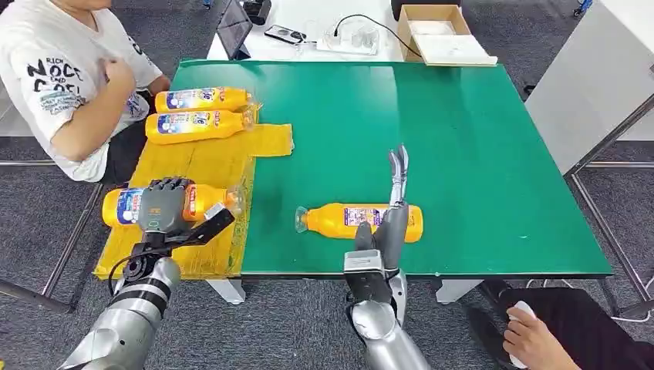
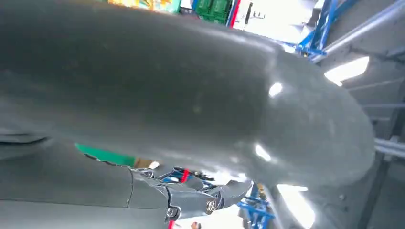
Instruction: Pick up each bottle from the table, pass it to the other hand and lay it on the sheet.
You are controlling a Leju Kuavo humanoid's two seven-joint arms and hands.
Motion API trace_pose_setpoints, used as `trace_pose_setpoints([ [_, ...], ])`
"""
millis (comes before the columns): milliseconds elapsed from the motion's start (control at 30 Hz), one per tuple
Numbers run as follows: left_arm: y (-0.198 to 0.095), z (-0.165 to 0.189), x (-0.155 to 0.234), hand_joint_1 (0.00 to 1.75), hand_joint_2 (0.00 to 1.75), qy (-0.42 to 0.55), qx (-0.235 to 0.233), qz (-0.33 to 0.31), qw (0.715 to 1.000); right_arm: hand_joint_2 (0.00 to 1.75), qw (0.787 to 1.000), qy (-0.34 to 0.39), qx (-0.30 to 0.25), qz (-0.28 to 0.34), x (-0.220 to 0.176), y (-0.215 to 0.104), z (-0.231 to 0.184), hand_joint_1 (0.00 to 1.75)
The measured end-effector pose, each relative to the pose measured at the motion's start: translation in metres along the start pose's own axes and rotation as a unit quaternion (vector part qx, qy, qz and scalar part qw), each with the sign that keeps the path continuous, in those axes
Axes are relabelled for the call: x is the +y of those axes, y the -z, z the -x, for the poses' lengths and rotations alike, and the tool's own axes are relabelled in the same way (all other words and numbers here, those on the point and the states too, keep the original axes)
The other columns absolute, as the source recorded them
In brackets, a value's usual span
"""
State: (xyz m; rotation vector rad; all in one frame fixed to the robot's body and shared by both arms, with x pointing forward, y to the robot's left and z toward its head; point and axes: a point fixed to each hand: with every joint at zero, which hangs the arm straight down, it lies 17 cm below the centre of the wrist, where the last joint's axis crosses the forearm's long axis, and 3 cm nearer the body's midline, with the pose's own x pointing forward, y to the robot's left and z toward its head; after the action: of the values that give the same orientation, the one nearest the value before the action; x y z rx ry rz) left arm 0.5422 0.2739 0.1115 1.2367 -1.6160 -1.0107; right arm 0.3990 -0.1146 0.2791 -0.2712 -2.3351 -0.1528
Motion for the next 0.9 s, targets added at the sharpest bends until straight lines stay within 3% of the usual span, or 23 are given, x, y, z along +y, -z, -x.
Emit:
trace_pose_setpoints([
  [100,-0.014,0.006,-0.027,1.75,1.75,-0.002,0.008,0.048,0.999,0.0,1.0,0.008,0.007,0.006,-0.003,0.001,0.003,0.0],
  [133,-0.019,0.008,-0.034,1.57,1.75,-0.002,0.008,0.061,0.998,0.0,1.0,0.009,0.008,0.006,-0.003,0.001,0.003,0.0],
  [167,-0.019,0.008,-0.038,0.1,1.75,-0.004,0.007,0.07,0.998,0.0,1.0,0.009,0.009,0.006,-0.004,0.001,0.003,0.0],
  [200,-0.02,0.008,-0.043,0.0,1.75,-0.01,0.007,0.084,0.996,0.0,1.0,0.009,0.008,0.006,-0.004,0.0,0.004,0.0],
  [233,-0.019,0.008,-0.046,0.0,0.0,-0.014,0.007,0.094,0.995,0.0,1.0,0.009,0.009,0.005,-0.004,0.0,0.004,0.0],
  [467,-0.018,0.005,-0.07,0.0,0.0,-0.098,0.019,0.175,0.979,0.0,1.0,0.013,0.011,-0.007,0.001,-0.002,0.006,0.0],
  [667,-0.017,-0.002,-0.074,0.0,0.0,-0.143,0.018,0.198,0.97,0.0,1.0,0.01,0.015,-0.013,0.003,-0.005,0.01,0.0],
  [900,-0.018,-0.029,-0.081,0.0,0.0,-0.271,0.003,0.258,0.927,0.0,0.999,0.012,0.022,-0.024,0.005,-0.007,0.017,0.0],
])
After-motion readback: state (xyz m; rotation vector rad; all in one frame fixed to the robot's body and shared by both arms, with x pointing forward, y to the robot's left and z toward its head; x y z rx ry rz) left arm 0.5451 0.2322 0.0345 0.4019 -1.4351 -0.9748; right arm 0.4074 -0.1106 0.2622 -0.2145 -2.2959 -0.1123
